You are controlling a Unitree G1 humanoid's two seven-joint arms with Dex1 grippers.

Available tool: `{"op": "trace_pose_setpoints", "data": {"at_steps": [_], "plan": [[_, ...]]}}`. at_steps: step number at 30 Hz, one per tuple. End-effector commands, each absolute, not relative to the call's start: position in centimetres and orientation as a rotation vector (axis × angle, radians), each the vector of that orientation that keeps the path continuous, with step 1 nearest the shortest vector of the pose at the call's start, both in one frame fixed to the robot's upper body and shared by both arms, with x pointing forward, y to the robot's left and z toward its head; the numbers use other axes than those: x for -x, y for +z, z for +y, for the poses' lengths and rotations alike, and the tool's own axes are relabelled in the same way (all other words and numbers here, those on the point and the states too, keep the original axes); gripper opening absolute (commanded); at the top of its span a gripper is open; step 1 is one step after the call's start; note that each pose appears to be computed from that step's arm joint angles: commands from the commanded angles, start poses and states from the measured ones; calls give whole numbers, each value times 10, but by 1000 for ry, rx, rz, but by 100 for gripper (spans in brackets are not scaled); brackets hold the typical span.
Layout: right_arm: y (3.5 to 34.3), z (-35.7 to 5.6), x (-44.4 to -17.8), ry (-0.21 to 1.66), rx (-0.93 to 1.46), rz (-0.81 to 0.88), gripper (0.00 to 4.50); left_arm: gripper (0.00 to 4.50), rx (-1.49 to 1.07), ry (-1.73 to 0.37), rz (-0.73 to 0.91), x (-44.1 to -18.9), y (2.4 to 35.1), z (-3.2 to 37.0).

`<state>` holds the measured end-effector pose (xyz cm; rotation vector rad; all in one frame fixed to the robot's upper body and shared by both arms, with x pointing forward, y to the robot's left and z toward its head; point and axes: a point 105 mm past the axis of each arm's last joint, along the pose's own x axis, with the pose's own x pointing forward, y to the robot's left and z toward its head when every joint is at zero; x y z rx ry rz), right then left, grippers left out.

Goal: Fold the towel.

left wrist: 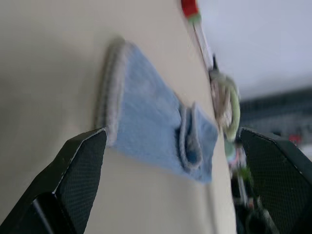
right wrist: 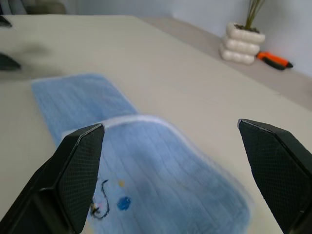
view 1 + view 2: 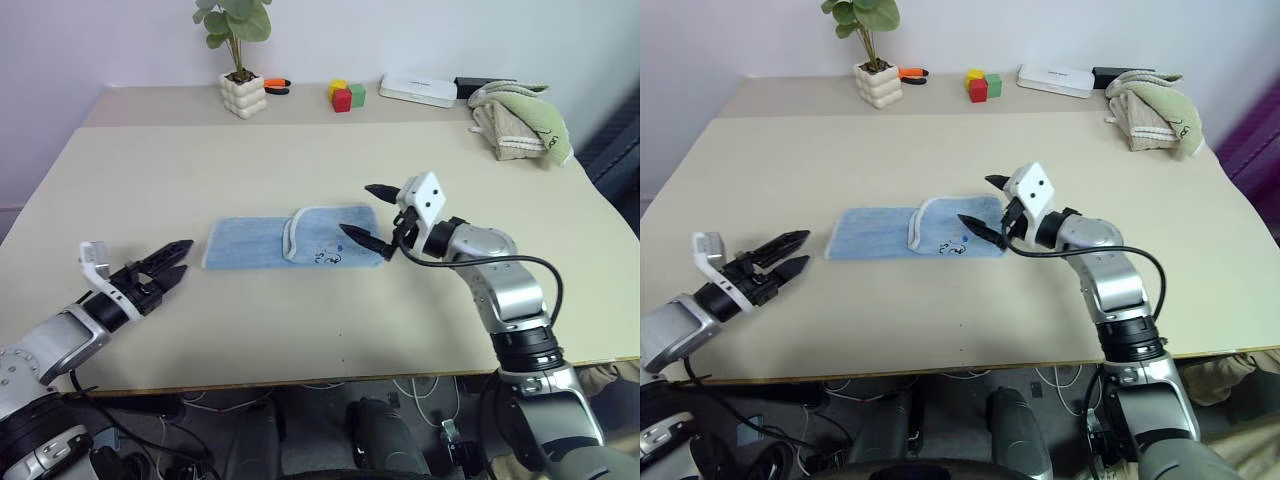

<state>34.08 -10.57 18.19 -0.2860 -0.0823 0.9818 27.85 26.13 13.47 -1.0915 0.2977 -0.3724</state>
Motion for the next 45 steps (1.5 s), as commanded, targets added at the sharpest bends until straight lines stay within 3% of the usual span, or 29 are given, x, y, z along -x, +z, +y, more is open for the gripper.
{"op": "trace_pose_setpoints", "data": {"at_steps": [1, 8, 18, 31, 34, 41, 45], "plan": [[204, -114, -329, 1028, 303, -128, 446, 450, 1145, -399, 280, -271, 145, 242], [202, -115, -333, 1022, 362, -120, 446, 450, 1267, -312, 337, -268, 129, 216], [195, -112, -333, 998, 382, -114, 446, 450, 1391, -102, 302, -284, 110, 219], [192, -107, -333, 976, 383, -125, 446, 450, 1504, -85, 290, -305, 105, 206], [193, -108, -334, 965, 388, -130, 450, 369, 1542, -97, 301, -309, 106, 202], [192, -110, -335, 950, 397, -129, 450, 15, 1522, -91, 287, -313, 108, 207], [191, -110, -335, 945, 402, -129, 450, 7, 1517, -103, 276, -314, 110, 207]]}}
